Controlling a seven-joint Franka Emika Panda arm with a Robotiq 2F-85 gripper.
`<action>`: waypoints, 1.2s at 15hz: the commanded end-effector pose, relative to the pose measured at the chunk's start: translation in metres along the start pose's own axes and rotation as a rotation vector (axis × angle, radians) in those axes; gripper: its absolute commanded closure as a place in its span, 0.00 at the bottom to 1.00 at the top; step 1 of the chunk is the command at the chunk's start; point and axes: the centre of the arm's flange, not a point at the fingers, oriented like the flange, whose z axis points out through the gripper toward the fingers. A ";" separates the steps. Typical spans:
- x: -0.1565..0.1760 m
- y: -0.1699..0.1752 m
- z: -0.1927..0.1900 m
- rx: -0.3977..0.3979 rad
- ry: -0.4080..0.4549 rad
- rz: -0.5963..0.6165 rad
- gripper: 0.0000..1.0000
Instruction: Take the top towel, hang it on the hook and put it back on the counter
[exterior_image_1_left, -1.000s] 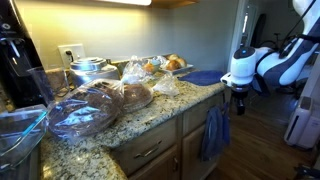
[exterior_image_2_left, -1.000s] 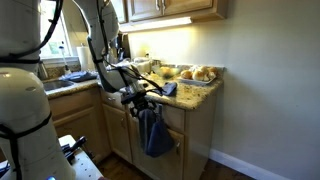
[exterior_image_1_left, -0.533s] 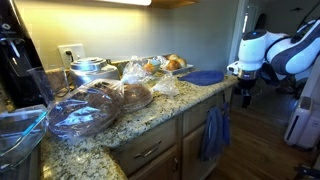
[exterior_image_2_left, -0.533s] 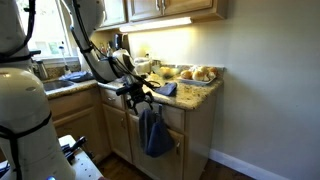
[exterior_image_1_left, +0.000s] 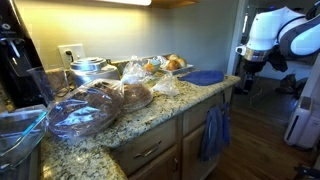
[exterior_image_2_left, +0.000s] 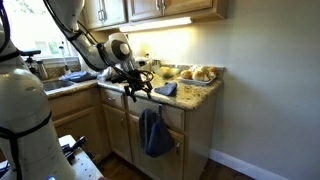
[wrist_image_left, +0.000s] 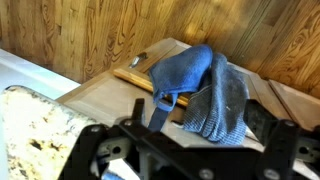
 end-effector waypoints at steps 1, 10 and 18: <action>-0.025 0.008 -0.042 0.002 0.056 0.064 0.00; -0.018 0.012 -0.046 0.025 0.098 0.105 0.00; -0.040 -0.010 0.011 0.044 0.084 0.089 0.00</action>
